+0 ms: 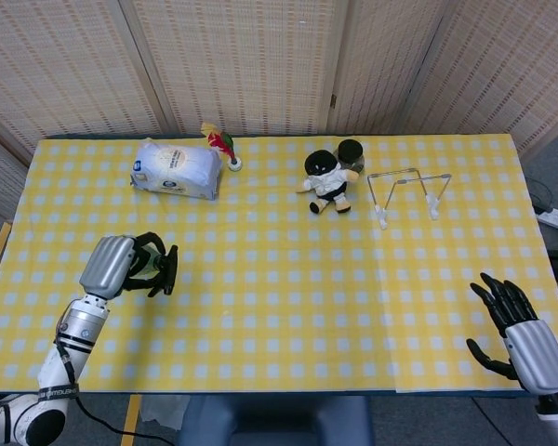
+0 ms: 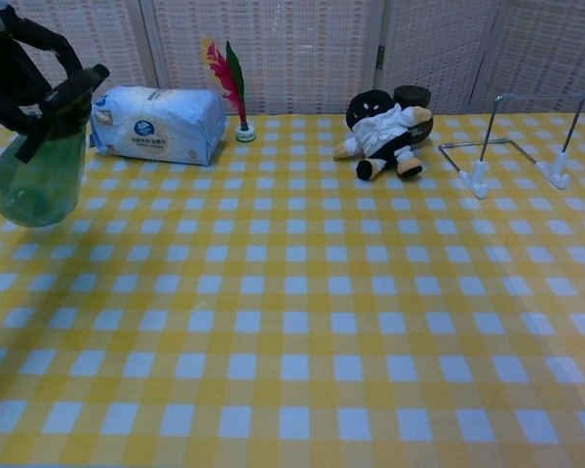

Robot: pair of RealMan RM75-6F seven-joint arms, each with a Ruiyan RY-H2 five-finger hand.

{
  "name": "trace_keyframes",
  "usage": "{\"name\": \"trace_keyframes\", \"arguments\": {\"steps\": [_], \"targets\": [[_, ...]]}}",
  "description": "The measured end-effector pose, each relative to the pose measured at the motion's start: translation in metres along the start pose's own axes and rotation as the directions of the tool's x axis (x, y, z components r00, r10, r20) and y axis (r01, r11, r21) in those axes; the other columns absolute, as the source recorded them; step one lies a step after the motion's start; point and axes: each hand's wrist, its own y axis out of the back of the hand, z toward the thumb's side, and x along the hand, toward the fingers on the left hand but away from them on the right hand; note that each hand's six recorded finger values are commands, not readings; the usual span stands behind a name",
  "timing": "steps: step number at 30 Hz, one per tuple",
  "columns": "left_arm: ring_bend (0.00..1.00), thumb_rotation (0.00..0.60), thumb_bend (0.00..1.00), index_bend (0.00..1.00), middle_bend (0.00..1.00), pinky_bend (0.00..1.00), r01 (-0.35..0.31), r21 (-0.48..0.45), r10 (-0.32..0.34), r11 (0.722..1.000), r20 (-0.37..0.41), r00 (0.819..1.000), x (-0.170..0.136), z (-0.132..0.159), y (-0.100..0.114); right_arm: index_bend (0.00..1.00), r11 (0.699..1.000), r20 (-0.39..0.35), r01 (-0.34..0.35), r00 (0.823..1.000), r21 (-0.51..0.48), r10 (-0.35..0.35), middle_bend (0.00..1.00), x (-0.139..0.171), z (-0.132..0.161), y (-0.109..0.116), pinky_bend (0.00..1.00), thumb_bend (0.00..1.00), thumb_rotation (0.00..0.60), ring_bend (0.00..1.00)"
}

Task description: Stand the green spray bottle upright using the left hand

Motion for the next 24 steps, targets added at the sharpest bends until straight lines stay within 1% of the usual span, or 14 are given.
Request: {"name": "trace_keyframes", "arguments": {"steps": [3, 5, 6, 8, 9, 10, 12, 13, 15, 16, 17, 19, 22, 24], "targets": [[1.00, 0.600, 0.49, 0.65, 1.00, 1.00, -0.031, -0.111, 0.026, 0.993, -0.042, 0.999, 0.001, -0.004, 0.014, 0.00, 1.000, 0.000, -0.003, 1.000, -0.003, 0.003, 0.00, 0.000, 0.000, 0.000, 0.00, 0.37, 0.600, 0.00], [1.00, 0.600, 0.49, 0.65, 1.00, 1.00, -0.046, -0.195, 0.033, 0.980, -0.073, 0.997, 0.002, -0.008, 0.020, 0.00, 1.000, 0.001, -0.005, 1.000, -0.005, 0.005, 0.00, 0.000, -0.001, 0.000, 0.00, 0.37, 0.600, 0.00], [1.00, 0.600, 0.49, 0.65, 1.00, 1.00, -0.050, -0.235, 0.031, 0.971, -0.084, 0.996, 0.003, -0.010, 0.023, 0.00, 1.000, 0.001, -0.005, 1.000, -0.005, 0.005, 0.00, 0.000, -0.001, 0.000, 0.00, 0.37, 0.600, 0.00], [1.00, 0.600, 0.50, 0.65, 1.00, 1.00, -0.056, -0.340, 0.020, 0.939, -0.109, 0.994, 0.005, -0.015, 0.030, 0.00, 1.000, 0.003, -0.009, 1.000, -0.005, 0.009, 0.00, 0.000, -0.001, -0.002, 0.00, 0.37, 0.600, 0.00], [1.00, 0.600, 0.49, 0.65, 1.00, 1.00, -0.058, -0.388, 0.013, 0.920, -0.118, 0.993, 0.006, -0.018, 0.033, 0.00, 1.000, 0.004, -0.011, 1.000, -0.005, 0.011, 0.00, -0.001, -0.001, -0.002, 0.00, 0.37, 0.600, 0.00], [1.00, 0.600, 0.49, 0.65, 1.00, 1.00, -0.063, -0.451, 0.005, 0.890, -0.129, 0.992, 0.007, -0.021, 0.036, 0.00, 1.000, 0.005, -0.013, 1.000, -0.005, 0.013, 0.00, -0.001, -0.001, -0.003, 0.00, 0.37, 0.600, 0.00], [1.00, 0.600, 0.50, 0.65, 1.00, 1.00, -0.076, -0.540, -0.003, 0.838, -0.143, 0.990, 0.008, -0.026, 0.041, 0.00, 1.000, 0.009, -0.012, 1.000, -0.005, 0.012, 0.00, -0.001, -0.002, -0.003, 0.00, 0.37, 0.600, 0.00], [1.00, 0.600, 0.50, 0.66, 1.00, 1.00, -0.090, -0.595, -0.003, 0.799, -0.154, 0.988, 0.009, -0.030, 0.044, 0.00, 1.000, 0.012, -0.007, 1.000, -0.005, 0.008, 0.00, -0.001, -0.002, -0.002, 0.00, 0.37, 0.600, 0.00], [1.00, 0.600, 0.49, 0.66, 1.00, 1.00, -0.116, -0.666, 0.002, 0.737, -0.169, 0.986, 0.010, -0.037, 0.049, 0.00, 1.000, 0.020, 0.000, 1.000, -0.006, 0.000, 0.00, -0.001, -0.004, 0.000, 0.00, 0.37, 0.600, 0.00], [1.00, 0.600, 0.49, 0.66, 1.00, 1.00, -0.134, -0.703, 0.009, 0.699, -0.179, 0.984, 0.011, -0.042, 0.051, 0.00, 1.000, 0.025, 0.005, 1.000, -0.009, -0.005, 0.00, -0.001, -0.005, 0.001, 0.00, 0.37, 0.600, 0.00], [1.00, 0.600, 0.49, 0.66, 1.00, 1.00, -0.147, -0.724, 0.013, 0.674, -0.187, 0.982, 0.011, -0.046, 0.053, 0.00, 1.000, 0.029, 0.008, 1.000, -0.011, -0.008, 0.00, -0.001, -0.006, 0.002, 0.00, 0.37, 0.600, 0.00], [1.00, 0.600, 0.49, 0.66, 1.00, 1.00, -0.171, -0.752, 0.019, 0.637, -0.206, 0.978, 0.012, -0.058, 0.055, 0.00, 1.000, 0.034, 0.011, 0.999, -0.013, -0.010, 0.00, -0.002, -0.007, 0.002, 0.00, 0.37, 0.600, 0.00], [1.00, 0.600, 0.49, 0.66, 1.00, 1.00, -0.183, -0.765, 0.014, 0.618, -0.222, 0.975, 0.012, -0.070, 0.049, 0.00, 1.000, 0.033, 0.005, 0.999, -0.010, -0.005, 0.00, -0.002, -0.007, 0.001, 0.00, 0.37, 0.600, 0.00], [1.00, 0.600, 0.49, 0.66, 1.00, 1.00, -0.178, -0.767, 0.004, 0.616, -0.223, 0.975, 0.012, -0.074, 0.043, 0.00, 1.000, 0.032, 0.004, 0.999, -0.010, -0.004, 0.00, -0.002, -0.006, 0.000, 0.00, 0.37, 0.600, 0.00]]}}
